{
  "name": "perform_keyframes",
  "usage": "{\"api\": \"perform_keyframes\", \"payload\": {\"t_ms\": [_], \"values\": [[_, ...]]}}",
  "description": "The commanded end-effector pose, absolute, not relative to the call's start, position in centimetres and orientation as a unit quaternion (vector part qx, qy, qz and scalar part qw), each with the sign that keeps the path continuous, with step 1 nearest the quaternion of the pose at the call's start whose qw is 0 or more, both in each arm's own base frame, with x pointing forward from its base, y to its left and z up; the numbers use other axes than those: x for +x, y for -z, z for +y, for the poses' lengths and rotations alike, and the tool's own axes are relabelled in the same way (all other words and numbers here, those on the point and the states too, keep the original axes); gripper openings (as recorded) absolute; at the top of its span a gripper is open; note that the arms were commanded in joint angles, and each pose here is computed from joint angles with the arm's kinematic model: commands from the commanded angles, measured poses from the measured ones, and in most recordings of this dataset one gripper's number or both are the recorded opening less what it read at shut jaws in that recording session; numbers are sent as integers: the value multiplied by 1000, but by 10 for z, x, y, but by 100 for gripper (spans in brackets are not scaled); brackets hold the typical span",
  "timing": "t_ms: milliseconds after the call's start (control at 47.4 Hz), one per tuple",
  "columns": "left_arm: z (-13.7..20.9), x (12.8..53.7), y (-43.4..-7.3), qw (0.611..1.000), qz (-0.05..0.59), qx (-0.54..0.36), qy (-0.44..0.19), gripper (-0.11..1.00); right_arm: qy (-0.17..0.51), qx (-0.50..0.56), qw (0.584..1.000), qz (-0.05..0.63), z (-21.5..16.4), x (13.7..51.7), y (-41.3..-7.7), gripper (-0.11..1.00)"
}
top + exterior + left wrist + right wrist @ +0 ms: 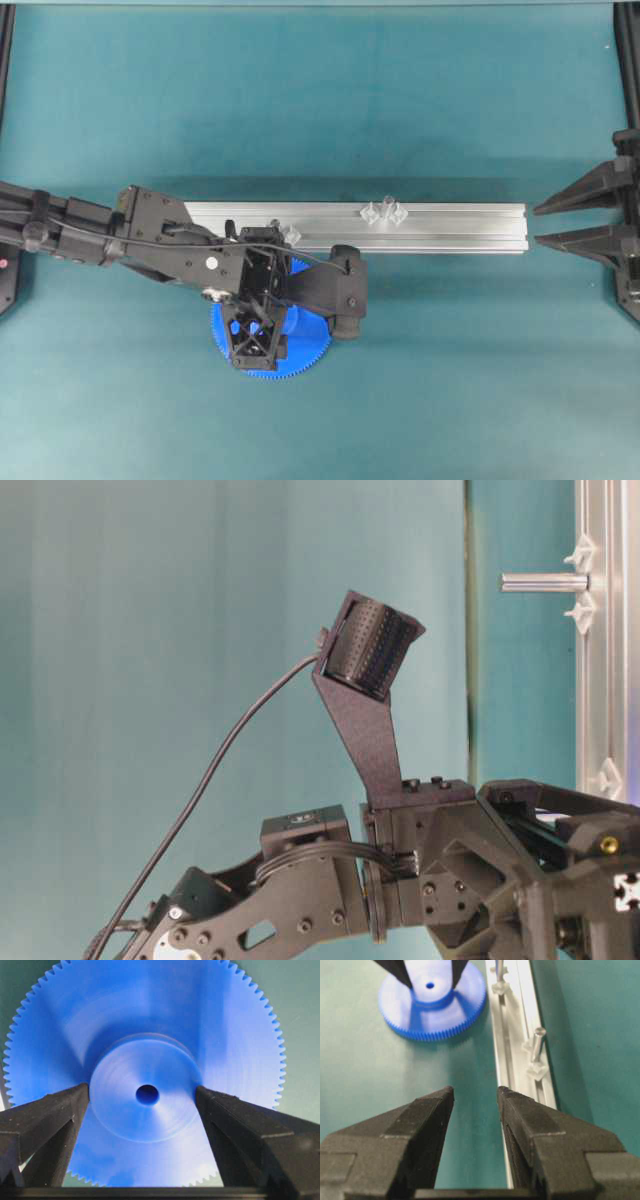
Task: Insert the large gear onto the shaft.
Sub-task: 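Close the left gripper on the gear hub and secure the grip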
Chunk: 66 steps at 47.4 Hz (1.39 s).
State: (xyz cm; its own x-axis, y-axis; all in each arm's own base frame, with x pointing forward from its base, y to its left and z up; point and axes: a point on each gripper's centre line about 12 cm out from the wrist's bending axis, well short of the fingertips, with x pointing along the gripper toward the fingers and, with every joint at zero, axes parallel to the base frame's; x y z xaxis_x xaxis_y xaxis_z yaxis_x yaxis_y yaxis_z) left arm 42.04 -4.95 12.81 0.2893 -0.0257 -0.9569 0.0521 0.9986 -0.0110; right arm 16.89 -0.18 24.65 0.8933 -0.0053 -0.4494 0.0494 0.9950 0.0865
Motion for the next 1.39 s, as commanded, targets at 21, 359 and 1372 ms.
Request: {"api": "perform_keyframes", "payload": {"t_ms": [21,359,1372], "values": [[-47,421,-123,805,592,11,22,93,14,52,973,225,-2,171,-250,50],[-43,418,-110,806,592,7,18,93,14,52,973,225,-2,171,-250,50],[-66,412,-122,808,588,4,27,93,16,62,974,215,-2,166,-251,50]]}}
